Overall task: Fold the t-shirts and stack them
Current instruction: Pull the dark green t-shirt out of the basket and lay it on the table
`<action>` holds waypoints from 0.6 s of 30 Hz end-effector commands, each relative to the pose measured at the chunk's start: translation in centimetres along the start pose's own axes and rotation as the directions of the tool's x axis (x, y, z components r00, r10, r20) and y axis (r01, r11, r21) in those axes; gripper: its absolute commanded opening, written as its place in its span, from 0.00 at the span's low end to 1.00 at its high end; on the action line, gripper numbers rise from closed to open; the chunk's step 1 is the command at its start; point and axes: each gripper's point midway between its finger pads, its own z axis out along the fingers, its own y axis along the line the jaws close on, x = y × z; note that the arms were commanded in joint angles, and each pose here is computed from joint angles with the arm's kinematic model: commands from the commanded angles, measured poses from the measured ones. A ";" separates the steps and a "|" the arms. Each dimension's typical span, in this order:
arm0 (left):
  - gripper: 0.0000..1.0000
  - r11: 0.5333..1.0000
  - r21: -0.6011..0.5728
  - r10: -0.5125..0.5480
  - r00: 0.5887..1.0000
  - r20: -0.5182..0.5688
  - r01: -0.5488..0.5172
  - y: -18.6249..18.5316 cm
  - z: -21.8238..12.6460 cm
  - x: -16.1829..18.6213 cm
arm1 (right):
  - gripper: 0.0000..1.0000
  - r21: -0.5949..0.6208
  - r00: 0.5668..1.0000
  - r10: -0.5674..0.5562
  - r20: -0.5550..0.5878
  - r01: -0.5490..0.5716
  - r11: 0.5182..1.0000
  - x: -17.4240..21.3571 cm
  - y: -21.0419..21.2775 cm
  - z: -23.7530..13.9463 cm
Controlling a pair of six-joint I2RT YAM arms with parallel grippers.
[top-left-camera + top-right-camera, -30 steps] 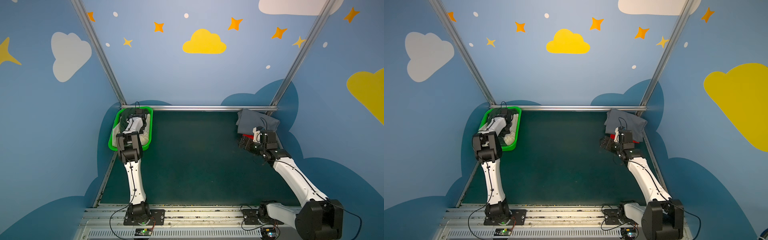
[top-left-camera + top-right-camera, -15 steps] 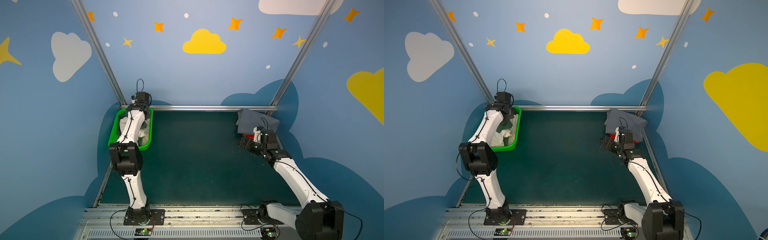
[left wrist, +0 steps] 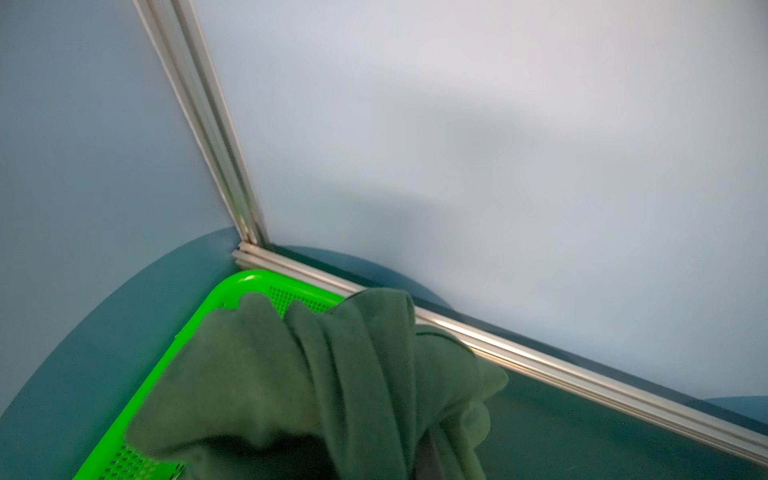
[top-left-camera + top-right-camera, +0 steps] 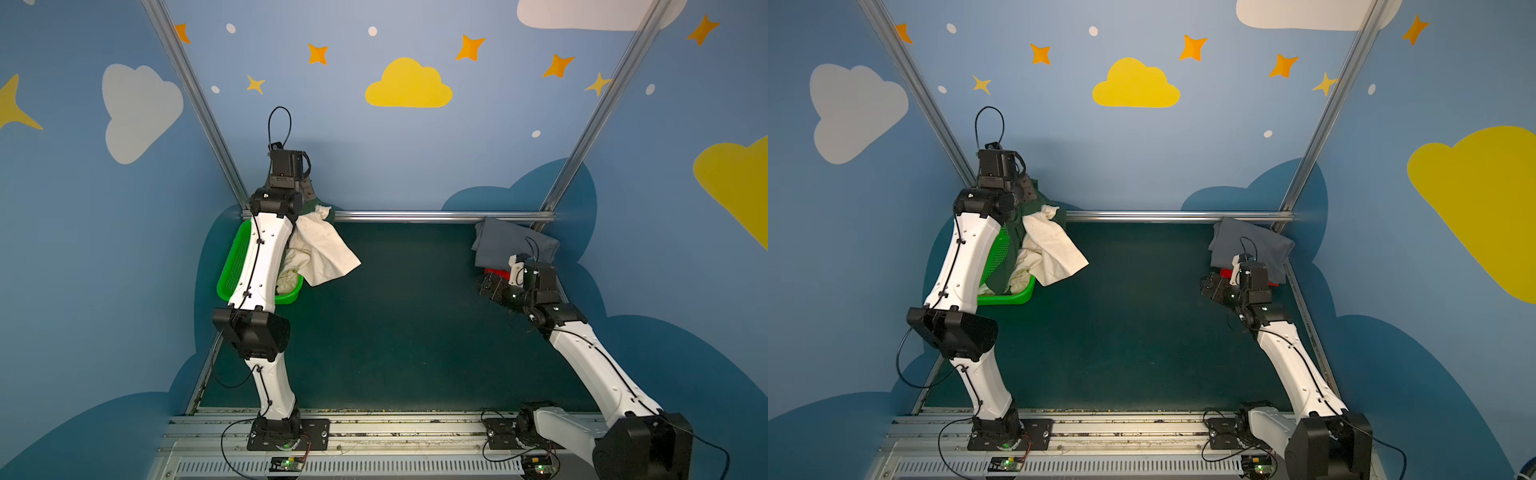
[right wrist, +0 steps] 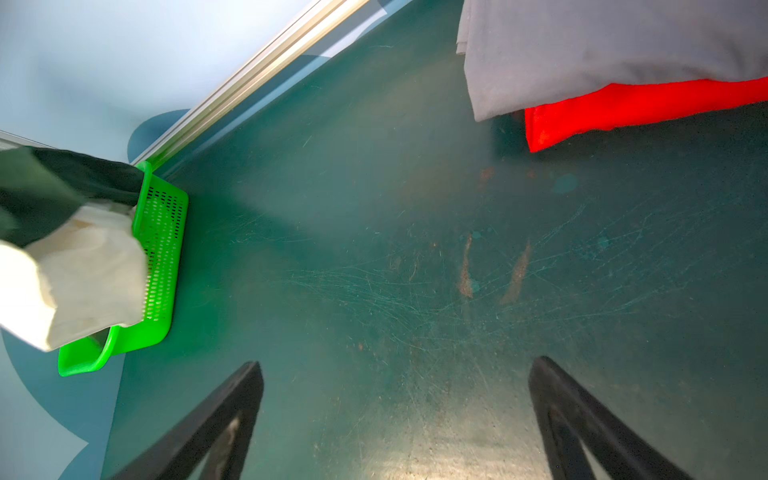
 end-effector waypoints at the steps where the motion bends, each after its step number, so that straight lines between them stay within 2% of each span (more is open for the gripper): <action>1: 0.04 0.995 -0.093 -0.035 0.999 0.007 0.035 3.2 0.5 -0.5 | 0.98 -0.013 1.000 0.002 -0.001 -0.002 1.000 0.5 0.1 -0.1; 5: 0.04 0.995 -0.082 -0.055 0.998 0.022 0.057 3.9 0.5 -1.6 | 0.98 -0.034 1.000 0.015 -0.018 -0.016 0.999 0.9 0.3 0.4; 6: 0.08 0.995 -0.085 -0.056 0.998 0.025 0.058 4.0 0.4 -1.9 | 0.98 -0.037 1.000 0.018 -0.023 -0.019 0.999 1.0 0.3 0.5; 10: 0.13 0.999 -0.007 -0.044 0.999 -0.012 0.044 2.6 0.7 -2.0 | 0.97 -0.053 0.999 0.025 -0.034 -0.027 0.998 1.3 0.5 0.9; 12: 0.04 0.999 0.027 -0.036 0.998 -0.043 0.038 1.8 0.8 -1.5 | 0.98 -0.055 0.999 0.028 -0.036 -0.030 0.998 1.4 0.5 0.9; 16: 0.04 0.987 0.150 -0.040 0.997 -0.066 0.049 -1.0 0.0 -1.3 | 0.98 -0.055 0.999 0.025 -0.036 -0.026 0.998 1.5 0.4 1.0; 18: 0.04 0.963 0.261 -0.058 0.997 -0.048 0.069 -3.3 -1.6 -2.3 | 0.98 -0.054 0.999 0.023 -0.038 -0.025 0.998 1.6 0.4 1.0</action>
